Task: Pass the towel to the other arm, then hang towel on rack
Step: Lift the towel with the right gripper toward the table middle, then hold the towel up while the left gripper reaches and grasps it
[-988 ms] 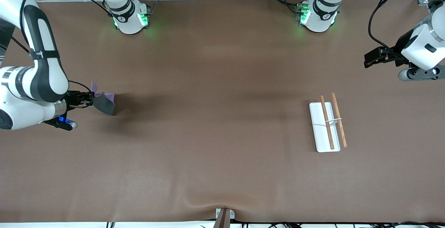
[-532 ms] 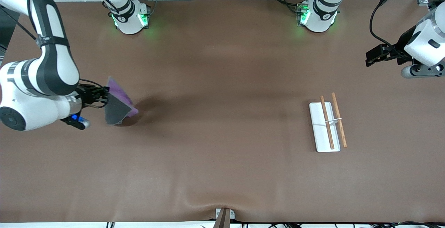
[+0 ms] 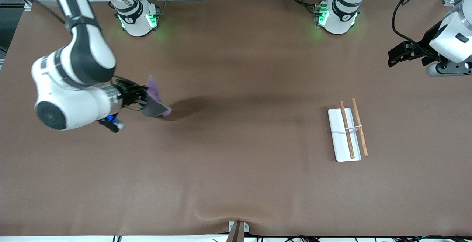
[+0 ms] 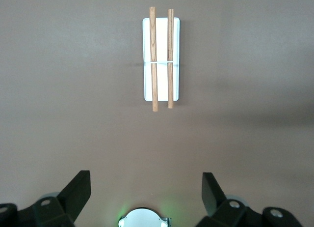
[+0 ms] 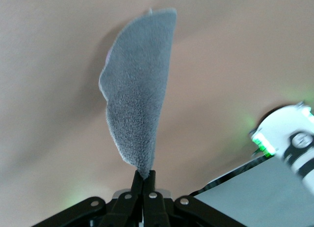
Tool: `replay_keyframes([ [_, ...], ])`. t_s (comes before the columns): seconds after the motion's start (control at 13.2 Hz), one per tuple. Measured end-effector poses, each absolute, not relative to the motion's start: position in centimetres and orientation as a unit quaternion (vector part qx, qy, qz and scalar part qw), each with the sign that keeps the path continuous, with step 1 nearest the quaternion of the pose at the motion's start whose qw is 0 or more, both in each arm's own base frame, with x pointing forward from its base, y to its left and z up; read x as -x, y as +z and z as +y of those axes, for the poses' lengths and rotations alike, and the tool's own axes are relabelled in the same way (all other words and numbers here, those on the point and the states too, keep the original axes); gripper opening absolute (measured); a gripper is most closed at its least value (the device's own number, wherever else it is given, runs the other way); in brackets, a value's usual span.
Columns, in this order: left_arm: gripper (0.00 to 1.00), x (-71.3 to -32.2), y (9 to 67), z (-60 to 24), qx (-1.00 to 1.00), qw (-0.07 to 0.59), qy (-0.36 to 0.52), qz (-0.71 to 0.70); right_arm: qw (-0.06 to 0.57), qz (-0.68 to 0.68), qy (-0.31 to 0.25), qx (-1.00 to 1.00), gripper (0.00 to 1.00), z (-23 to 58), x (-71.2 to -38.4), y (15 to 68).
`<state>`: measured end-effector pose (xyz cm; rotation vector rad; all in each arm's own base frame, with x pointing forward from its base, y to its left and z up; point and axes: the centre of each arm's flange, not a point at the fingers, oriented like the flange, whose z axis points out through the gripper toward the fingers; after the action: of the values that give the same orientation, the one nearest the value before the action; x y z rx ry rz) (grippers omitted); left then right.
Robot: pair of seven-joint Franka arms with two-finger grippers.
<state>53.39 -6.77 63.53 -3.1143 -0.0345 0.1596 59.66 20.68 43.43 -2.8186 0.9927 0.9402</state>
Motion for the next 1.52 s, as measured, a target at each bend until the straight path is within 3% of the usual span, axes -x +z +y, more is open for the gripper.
replay_keyframes([
  [0.23, 1.00, -52.9, 63.6, -7.7, 0.998, 0.013, 0.057, -0.002, 0.035, 0.362, 0.276, 0.890, 0.02, 27.6, -59.0, 44.5],
  [0.61, 1.00, -52.6, 64.1, -9.0, 0.999, 0.014, 0.052, 0.005, 0.194, 0.471, 0.275, 0.815, 0.02, 34.5, -60.5, 46.9],
  [0.99, 1.00, -52.7, 63.6, -9.7, 0.998, -0.014, 0.063, -0.009, 0.299, 0.514, 0.308, 0.742, 0.02, 39.7, -60.3, 48.3],
  [1.37, 1.00, -54.1, 61.4, -10.9, 0.991, -0.053, 0.093, -0.085, 0.327, 0.551, 0.322, 0.697, 0.02, 47.5, -56.3, 51.1],
  [1.52, 1.00, -54.8, 60.9, -11.6, 0.983, -0.073, 0.106, -0.135, 0.347, 0.574, 0.351, 0.653, 0.02, 48.3, -56.1, 53.2],
])
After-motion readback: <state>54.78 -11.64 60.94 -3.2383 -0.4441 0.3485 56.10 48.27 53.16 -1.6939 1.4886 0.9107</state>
